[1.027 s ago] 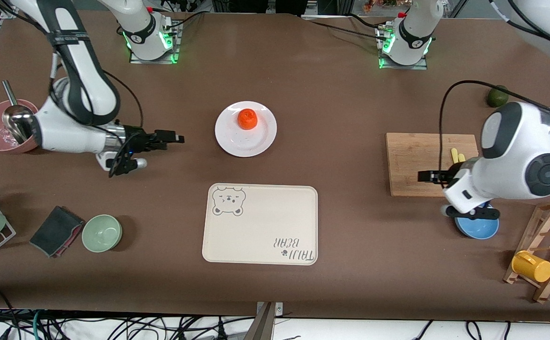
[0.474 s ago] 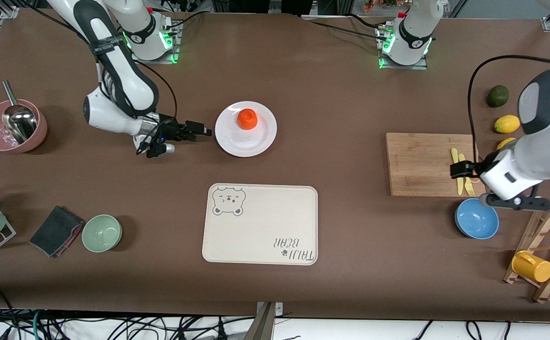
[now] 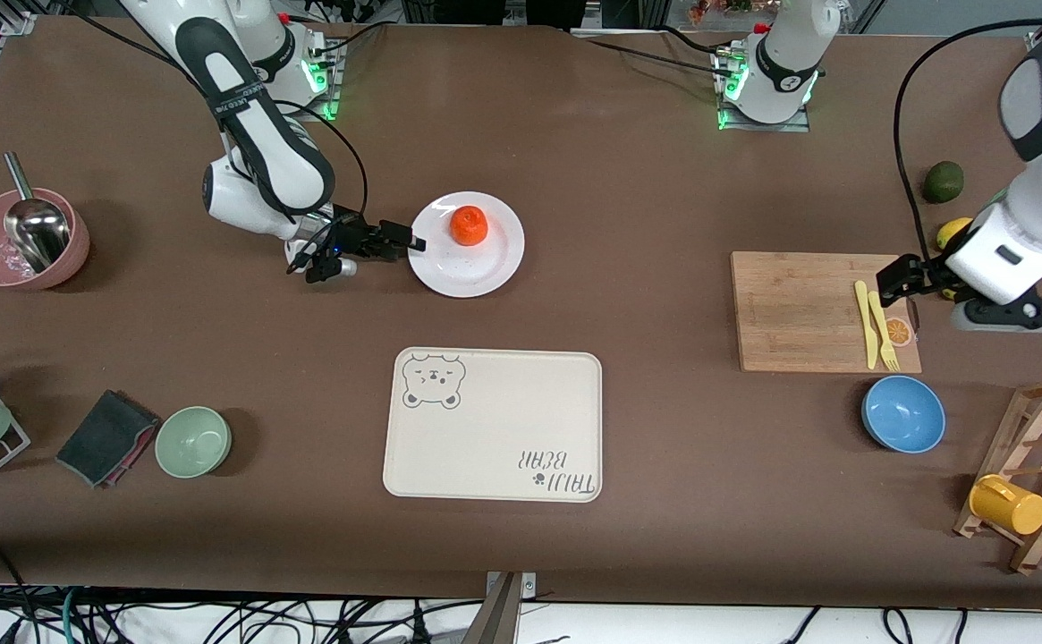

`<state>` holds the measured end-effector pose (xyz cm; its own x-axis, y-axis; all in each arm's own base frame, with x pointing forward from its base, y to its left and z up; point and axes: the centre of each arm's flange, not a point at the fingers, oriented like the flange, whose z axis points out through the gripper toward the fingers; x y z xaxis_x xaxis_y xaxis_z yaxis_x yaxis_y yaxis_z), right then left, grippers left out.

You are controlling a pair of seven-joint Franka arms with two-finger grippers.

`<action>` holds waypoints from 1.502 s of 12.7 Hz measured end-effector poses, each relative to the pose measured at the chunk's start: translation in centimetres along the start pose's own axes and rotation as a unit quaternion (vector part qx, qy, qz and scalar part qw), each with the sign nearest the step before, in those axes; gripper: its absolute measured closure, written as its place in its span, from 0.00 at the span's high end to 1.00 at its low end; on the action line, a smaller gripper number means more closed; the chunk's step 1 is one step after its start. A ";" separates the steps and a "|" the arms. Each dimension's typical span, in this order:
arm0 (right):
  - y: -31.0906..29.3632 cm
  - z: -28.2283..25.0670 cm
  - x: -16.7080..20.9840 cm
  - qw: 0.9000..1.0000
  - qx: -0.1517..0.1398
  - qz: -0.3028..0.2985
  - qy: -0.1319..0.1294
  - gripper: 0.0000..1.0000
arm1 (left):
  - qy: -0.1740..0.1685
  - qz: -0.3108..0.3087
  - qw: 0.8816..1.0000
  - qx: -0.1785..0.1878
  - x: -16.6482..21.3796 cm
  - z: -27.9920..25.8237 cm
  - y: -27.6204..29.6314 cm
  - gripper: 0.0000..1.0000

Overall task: Place orange and plate with both arms
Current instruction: 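Grasp the white plate rim with the right gripper, then slide the plate with the right gripper onto the bear tray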

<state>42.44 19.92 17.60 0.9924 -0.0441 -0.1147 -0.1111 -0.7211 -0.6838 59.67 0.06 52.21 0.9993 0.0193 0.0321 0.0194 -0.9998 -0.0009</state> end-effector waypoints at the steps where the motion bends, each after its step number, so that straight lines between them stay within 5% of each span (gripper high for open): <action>1: 0.2 0.1 -0.1 1.000 0.001 0.007 0.002 1.00 | 0.002 -0.013 1.000 -0.012 -0.2 -0.4 -1.3 1.00; 6: 0.6 0.9 -0.9 0.999 0.011 0.032 0.007 0.79 | -0.013 0.010 1.000 -0.010 -1.9 -3.1 -0.2 1.00; 9: 1.7 2.1 -1.6 0.999 0.023 0.027 0.021 0.78 | -0.035 0.024 0.999 -0.007 -3.4 -6.1 1.1 1.00; 14: 2.8 2.9 -2.0 0.999 0.024 0.022 0.025 0.65 | -0.024 0.023 0.999 -0.007 -4.0 -8.8 1.0 1.00; 16: 2.7 2.9 -2.1 0.999 0.020 0.021 0.027 0.45 | -0.038 0.026 0.999 -0.007 -4.3 -8.7 1.3 1.00; 19: 2.2 3.5 -2.6 0.999 0.023 0.024 0.031 0.34 | -0.049 0.037 0.998 -0.007 -4.8 -9.5 2.0 1.00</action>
<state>39.46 20.82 13.89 0.9872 -0.1219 -0.1033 -0.1590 -0.6844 -0.7116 54.63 -2.08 61.54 0.9964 -0.0545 -0.0645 -0.0536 -0.9984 0.0149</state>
